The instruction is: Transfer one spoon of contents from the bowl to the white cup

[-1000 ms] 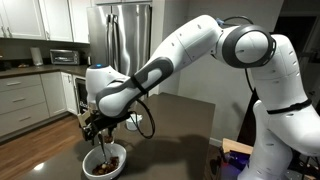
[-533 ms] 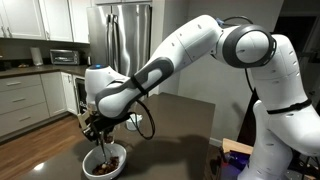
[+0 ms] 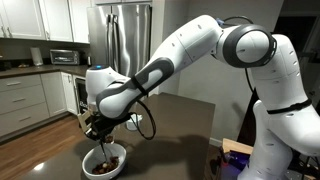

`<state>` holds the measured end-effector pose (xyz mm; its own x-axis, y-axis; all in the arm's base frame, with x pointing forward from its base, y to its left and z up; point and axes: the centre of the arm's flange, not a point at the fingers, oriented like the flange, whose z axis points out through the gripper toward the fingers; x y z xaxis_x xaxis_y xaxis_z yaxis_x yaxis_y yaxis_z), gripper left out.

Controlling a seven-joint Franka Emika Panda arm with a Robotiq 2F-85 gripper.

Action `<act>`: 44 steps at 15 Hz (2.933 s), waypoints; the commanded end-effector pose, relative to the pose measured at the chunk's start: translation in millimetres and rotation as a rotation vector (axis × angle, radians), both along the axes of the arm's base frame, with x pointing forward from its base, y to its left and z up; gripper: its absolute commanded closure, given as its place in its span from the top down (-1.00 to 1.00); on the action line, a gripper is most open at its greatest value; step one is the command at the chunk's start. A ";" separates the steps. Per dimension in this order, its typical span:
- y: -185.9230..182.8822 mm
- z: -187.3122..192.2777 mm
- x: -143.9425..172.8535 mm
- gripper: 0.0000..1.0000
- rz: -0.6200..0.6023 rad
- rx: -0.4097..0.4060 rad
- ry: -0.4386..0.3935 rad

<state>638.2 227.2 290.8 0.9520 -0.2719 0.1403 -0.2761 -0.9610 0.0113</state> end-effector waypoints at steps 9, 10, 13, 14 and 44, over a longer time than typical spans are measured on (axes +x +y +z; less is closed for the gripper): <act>-23.4 5.3 -12.7 0.72 -0.058 0.022 0.008; -22.0 9.1 -11.8 0.83 -0.056 0.029 0.004; -18.4 19.0 -11.4 1.00 -0.053 0.043 -0.013; -17.3 22.0 -11.7 1.00 -0.050 0.049 -0.023; -10.0 6.1 -4.3 -0.12 -0.059 -0.003 -0.124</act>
<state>643.6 219.9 294.3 0.9220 -0.3078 0.2348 -0.3033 -0.9513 -0.0559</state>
